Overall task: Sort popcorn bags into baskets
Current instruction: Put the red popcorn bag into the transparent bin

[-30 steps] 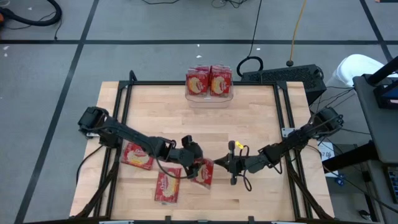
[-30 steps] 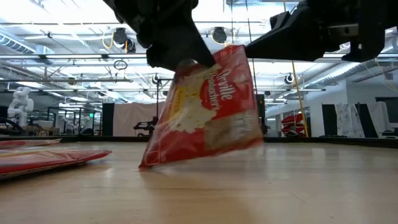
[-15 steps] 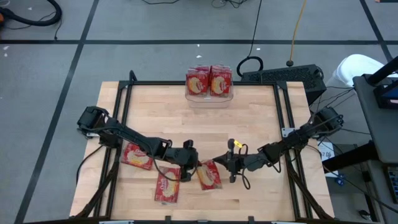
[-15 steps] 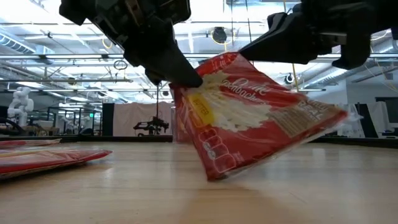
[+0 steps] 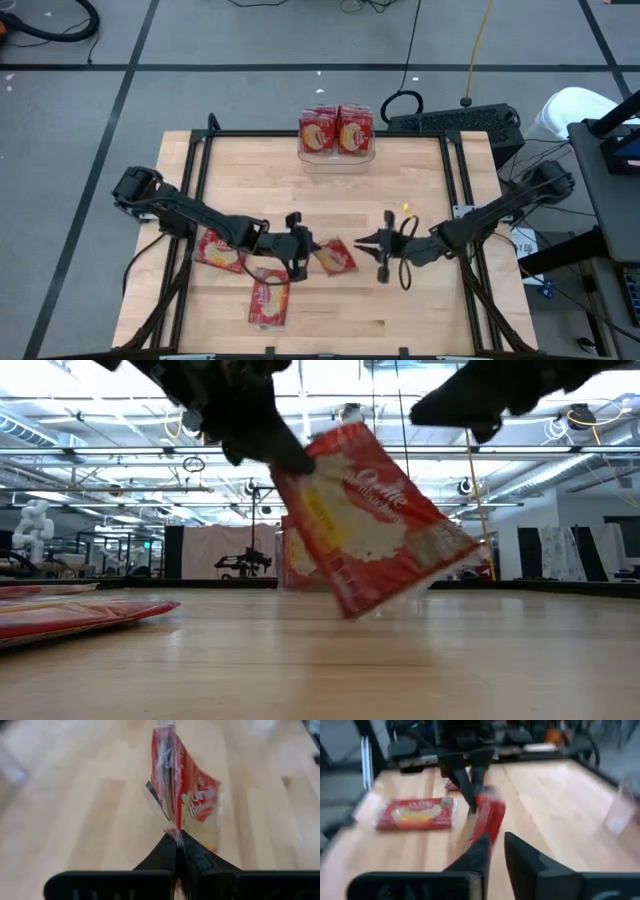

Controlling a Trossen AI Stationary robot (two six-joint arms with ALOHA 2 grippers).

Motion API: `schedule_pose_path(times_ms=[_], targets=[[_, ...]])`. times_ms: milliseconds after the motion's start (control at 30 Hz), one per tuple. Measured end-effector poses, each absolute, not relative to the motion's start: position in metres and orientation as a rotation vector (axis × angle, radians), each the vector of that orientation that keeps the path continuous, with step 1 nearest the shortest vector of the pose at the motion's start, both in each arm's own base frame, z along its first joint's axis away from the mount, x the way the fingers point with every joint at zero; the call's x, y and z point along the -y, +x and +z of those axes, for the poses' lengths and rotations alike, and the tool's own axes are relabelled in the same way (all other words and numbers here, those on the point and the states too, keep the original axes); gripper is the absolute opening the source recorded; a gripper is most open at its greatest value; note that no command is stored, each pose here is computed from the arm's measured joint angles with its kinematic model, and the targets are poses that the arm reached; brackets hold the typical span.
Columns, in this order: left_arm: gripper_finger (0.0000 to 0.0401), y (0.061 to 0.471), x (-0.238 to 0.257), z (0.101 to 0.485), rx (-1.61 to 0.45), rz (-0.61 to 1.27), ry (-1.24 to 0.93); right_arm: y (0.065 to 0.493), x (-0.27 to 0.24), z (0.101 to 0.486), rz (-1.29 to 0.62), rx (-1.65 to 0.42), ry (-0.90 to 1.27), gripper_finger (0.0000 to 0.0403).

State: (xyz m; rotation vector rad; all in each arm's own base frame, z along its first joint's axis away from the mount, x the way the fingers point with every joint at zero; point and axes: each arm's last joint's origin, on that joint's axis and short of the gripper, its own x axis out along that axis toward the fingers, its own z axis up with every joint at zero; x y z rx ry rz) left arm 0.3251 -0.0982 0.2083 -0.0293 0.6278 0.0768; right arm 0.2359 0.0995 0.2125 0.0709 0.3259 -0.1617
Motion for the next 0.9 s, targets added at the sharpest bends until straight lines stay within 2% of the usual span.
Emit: schedule_pose_path(times_ms=[133, 333, 533, 733, 900], targets=[[0.0006, 0.318, 0.095, 0.225, -0.565, 0.194, 0.028, 0.231, -0.088, 0.247, -0.183, -0.357, 0.228, 0.0089], [0.0004, 0.318, 0.089, 0.238, -0.518, 0.280, 0.212, 0.247, -0.069, 0.287, -0.288, -0.511, 0.128, 0.0136], [0.0005, 0.322, 0.087, 0.248, -0.521, 0.284, 0.246, 0.279, -0.058, 0.318, -0.234, -0.557, 0.066, 0.0176], [0.0005, 0.321, 0.075, 0.241, -0.625, 0.320, 0.270, 0.302, -0.053, 0.315, -0.164, -0.615, -0.028, 0.0200], [0.0005, 0.321, 0.060, 0.232, -0.714, 0.351, 0.309, 0.310, -0.041, 0.306, -0.186, -0.655, 0.011, 0.0207]])
